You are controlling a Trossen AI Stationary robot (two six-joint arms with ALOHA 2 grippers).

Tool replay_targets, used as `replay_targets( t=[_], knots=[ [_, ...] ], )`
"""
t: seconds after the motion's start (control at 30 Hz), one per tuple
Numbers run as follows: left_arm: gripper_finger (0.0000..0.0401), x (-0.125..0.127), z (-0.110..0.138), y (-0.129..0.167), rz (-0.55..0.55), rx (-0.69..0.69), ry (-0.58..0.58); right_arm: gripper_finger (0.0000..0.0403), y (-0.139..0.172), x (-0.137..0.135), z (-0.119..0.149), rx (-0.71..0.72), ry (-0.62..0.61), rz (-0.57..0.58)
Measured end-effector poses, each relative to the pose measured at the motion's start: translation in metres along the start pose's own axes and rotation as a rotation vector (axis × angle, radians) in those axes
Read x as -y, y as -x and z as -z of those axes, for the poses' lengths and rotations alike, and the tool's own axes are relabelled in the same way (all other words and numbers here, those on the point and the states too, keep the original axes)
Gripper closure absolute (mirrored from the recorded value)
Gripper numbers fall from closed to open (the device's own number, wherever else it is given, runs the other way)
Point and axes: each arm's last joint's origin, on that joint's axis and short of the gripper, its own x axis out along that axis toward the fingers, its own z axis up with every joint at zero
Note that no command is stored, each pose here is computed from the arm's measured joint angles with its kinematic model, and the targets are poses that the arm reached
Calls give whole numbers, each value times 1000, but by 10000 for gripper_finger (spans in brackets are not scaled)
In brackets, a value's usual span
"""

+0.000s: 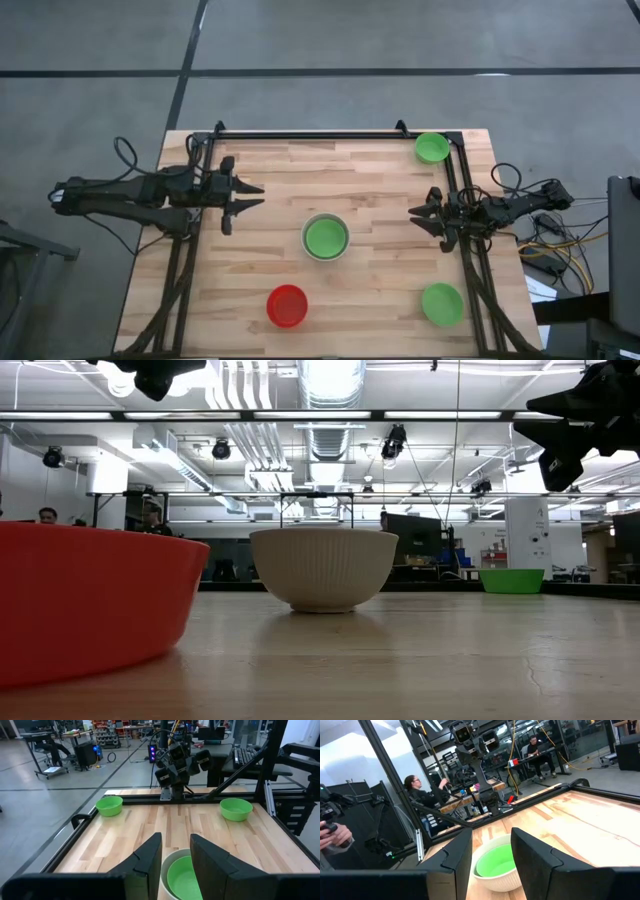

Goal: Nest bowls inside each other
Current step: Stack the bottom green bowl on top of the left green bowl

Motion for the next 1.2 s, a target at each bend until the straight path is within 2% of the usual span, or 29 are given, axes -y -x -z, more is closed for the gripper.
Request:
replay_targets(
  t=[0.53, 1.0, 1.2],
  knots=[
    [293, -1, 3, -1, -37, -12, -26, 271, 0, 0, 0, 0, 0, 0],
    [293, 1, 30, -9, -33, -115, -38, 271, 0, 0, 0, 0, 0, 0],
    [293, 2, 50, -13, -30, -174, -47, 271, 0, 0, 0, 0, 0, 0]
  ],
)
